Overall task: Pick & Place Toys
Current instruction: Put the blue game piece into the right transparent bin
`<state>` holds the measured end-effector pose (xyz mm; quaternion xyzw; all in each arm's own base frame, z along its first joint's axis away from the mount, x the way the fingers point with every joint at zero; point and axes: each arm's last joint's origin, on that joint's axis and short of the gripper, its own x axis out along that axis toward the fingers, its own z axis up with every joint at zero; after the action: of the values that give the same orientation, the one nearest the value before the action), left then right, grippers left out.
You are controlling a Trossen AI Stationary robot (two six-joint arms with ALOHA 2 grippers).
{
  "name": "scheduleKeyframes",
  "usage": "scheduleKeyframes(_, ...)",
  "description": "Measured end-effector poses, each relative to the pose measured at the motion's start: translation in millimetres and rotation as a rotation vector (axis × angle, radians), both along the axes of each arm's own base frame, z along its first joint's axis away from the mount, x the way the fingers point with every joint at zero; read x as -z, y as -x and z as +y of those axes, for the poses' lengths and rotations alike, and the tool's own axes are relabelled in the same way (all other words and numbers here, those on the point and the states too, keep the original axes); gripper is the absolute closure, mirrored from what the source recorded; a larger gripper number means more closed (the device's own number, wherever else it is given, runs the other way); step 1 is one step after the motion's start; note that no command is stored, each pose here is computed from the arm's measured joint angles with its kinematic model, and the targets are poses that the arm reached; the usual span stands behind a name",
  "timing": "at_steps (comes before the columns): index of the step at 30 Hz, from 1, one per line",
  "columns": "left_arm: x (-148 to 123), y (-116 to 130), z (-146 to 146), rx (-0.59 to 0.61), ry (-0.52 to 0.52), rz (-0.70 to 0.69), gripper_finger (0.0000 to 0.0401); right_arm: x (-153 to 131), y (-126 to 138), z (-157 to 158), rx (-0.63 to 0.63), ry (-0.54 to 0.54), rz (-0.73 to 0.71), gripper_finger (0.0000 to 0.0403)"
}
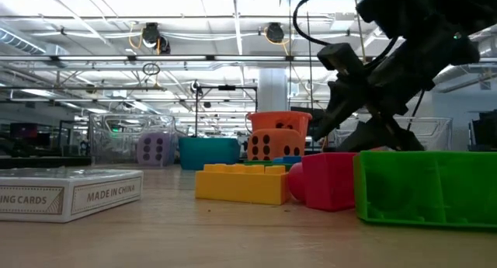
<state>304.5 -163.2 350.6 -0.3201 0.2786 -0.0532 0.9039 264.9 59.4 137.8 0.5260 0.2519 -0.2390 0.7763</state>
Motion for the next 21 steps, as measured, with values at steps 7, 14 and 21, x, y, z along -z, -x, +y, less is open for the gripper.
scheduleKeyframes(7,0,-2,4,0.025,0.017,0.008,0.0192,-1,-4,-12,0.039,-0.016,-0.015,0.0234)
scheduleKeyframes(14,0,-3,6,0.02,0.012,0.004,0.0192,3,-6,-20,0.039,-0.053,-0.001,0.0234)
scheduleKeyframes(21,0,-4,7,0.019,0.013,0.005,0.0192,16,-15,-18,0.032,-0.125,-0.027,0.0234)
